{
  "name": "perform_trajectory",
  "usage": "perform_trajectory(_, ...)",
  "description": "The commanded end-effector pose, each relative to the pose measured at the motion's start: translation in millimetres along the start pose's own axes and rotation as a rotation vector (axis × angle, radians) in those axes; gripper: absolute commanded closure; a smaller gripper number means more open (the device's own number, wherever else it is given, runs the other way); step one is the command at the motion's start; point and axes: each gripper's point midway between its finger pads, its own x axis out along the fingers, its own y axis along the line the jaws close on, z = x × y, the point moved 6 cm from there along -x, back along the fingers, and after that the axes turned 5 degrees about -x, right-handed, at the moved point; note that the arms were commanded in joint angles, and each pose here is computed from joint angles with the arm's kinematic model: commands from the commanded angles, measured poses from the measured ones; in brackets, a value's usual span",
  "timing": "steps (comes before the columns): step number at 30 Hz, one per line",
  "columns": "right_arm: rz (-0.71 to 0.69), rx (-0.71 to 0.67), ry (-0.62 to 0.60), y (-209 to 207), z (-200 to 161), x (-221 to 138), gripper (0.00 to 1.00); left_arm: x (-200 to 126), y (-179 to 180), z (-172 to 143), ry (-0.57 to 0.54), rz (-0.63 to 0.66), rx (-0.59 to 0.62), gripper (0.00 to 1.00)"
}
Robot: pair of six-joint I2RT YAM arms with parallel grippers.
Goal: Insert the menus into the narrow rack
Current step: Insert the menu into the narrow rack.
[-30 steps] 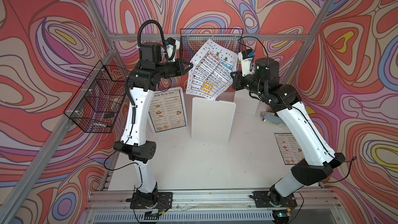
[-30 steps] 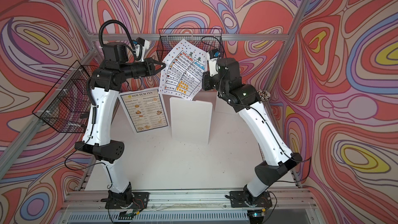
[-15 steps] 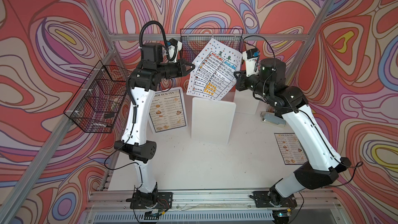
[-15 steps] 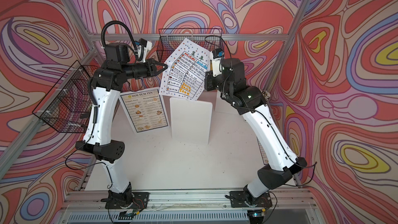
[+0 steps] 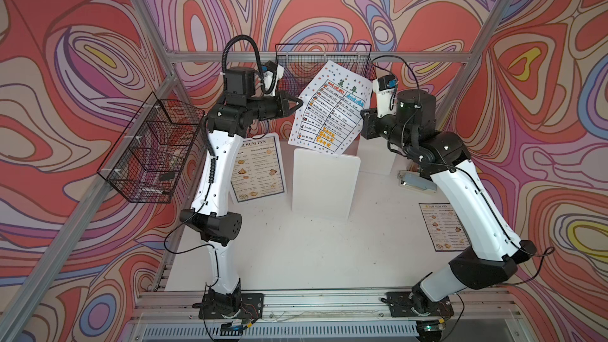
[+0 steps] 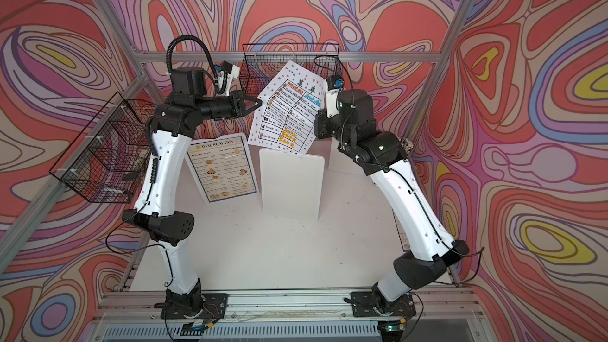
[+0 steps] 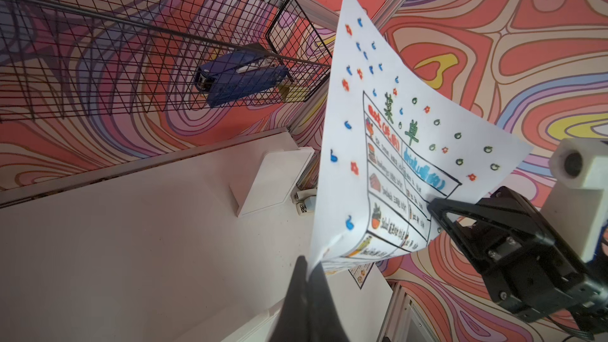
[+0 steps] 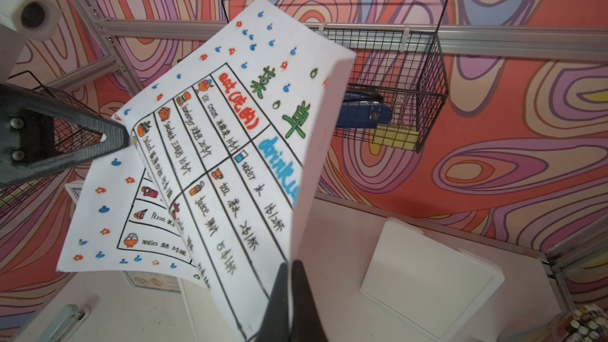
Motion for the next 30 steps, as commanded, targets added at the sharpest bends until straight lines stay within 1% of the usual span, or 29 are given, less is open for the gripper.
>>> perform_trajectory(1, -0.063, -0.022, -0.011, -11.6, -1.5, -15.5, 1.00, 7.5, -6.0, 1.0, -0.024, 0.005, 0.084, 1.00)
perform_trajectory(7, -0.049, -0.051, -0.058, -11.3, -2.2, -25.7, 1.00, 15.1, -17.8, -7.2, -0.011, -0.026, 0.132, 1.00)
perform_trajectory(8, -0.046, -0.062, -0.063, -11.2, -1.4, -26.9, 1.00, 14.9, -19.0, -7.6, -0.009, -0.031, 0.134, 0.97)
perform_trajectory(9, -0.041, -0.075, -0.069, -10.7, -0.5, -28.5, 1.00, 13.8, -19.3, -7.1, -0.012, -0.029, 0.137, 0.85)
perform_trajectory(10, -0.040, -0.086, -0.076, -10.7, 1.0, -30.1, 1.00, 11.5, -20.7, -6.6, -0.017, -0.024, 0.143, 0.68)
perform_trajectory(11, -0.029, -0.099, -0.082, -9.5, 1.5, -31.0, 1.00, 9.7, -21.2, -6.4, -0.021, -0.014, 0.150, 0.53)
perform_trajectory(12, -0.010, -0.119, -0.091, -7.4, 1.9, -32.2, 1.00, 6.7, -22.3, -6.2, -0.027, -0.004, 0.160, 0.41)
perform_trajectory(15, 0.031, -0.163, -0.104, -2.6, -0.2, -33.3, 1.00, -5.5, -26.0, -6.0, -0.047, 0.048, 0.197, 0.14)
perform_trajectory(17, 0.054, -0.186, -0.109, 0.3, -2.6, -32.7, 1.00, -15.5, -27.3, -6.0, -0.065, 0.100, 0.224, 0.02)
perform_trajectory(18, 0.076, -0.198, -0.109, 2.9, -4.3, -31.6, 1.00, -21.2, -28.1, -6.4, -0.076, 0.128, 0.235, 0.01)
perform_trajectory(20, 0.109, -0.212, -0.113, 6.8, -6.2, -29.9, 1.00, -28.9, -28.0, -6.4, -0.096, 0.162, 0.247, 0.01)
perform_trajectory(22, 0.136, -0.224, -0.120, 10.4, -8.9, -27.9, 1.00, -33.5, -31.6, -7.5, -0.106, 0.159, 0.258, 0.01)
perform_trajectory(25, 0.135, -0.242, -0.134, 10.9, -7.8, -23.6, 1.00, -36.6, -35.1, -9.0, -0.106, 0.146, 0.264, 0.01)
perform_trajectory(27, 0.155, -0.260, -0.119, 13.3, -7.6, -20.2, 1.00, -37.5, -36.1, -8.6, -0.108, 0.142, 0.264, 0.04)
perform_trajectory(30, 0.180, -0.259, -0.130, 15.5, -8.7, -23.1, 1.00, -37.9, -35.9, -8.2, -0.112, 0.146, 0.262, 0.09)
